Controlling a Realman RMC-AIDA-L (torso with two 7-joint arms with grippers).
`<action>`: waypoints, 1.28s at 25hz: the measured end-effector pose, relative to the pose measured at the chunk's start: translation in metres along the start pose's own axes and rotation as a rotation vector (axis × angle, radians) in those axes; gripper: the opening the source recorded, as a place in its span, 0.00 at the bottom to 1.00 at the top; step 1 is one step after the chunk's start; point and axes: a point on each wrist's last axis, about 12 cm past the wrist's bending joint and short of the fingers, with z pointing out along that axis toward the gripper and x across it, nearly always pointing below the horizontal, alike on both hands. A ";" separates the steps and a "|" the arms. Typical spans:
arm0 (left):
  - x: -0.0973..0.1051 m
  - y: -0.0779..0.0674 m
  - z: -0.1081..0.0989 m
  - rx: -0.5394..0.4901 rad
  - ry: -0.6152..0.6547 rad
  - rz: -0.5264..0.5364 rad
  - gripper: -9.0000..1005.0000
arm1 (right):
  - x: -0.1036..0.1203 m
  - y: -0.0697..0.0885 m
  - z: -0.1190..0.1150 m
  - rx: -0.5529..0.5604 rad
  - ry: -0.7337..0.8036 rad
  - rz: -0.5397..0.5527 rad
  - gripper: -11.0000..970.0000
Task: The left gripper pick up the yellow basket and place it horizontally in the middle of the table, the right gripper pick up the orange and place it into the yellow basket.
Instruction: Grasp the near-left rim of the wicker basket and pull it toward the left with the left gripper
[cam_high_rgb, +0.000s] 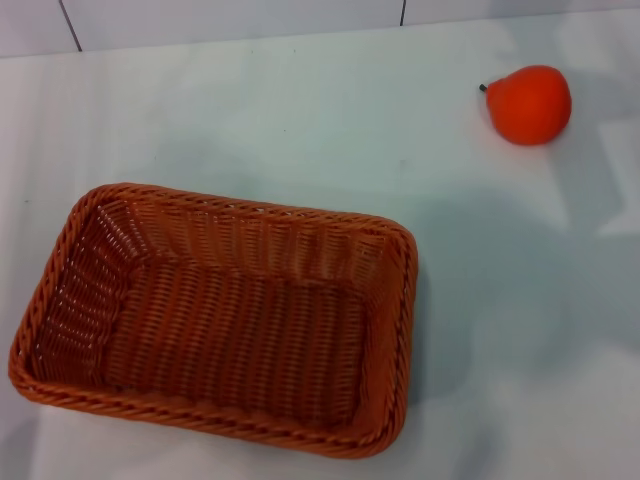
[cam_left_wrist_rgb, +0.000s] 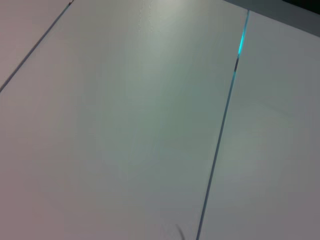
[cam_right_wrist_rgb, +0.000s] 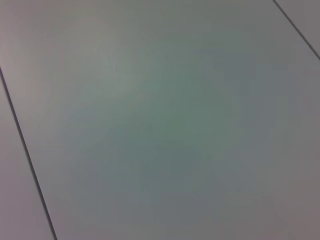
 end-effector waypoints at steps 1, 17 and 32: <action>0.000 0.000 0.000 0.004 0.000 -0.001 0.63 | 0.000 0.000 0.000 -0.001 -0.001 0.000 0.94; -0.007 0.022 0.016 0.188 0.218 -0.257 0.79 | -0.001 -0.004 0.008 0.013 -0.012 0.012 0.94; -0.075 0.049 0.091 0.420 1.184 -0.299 0.87 | -0.002 0.005 0.002 -0.026 -0.031 0.052 0.94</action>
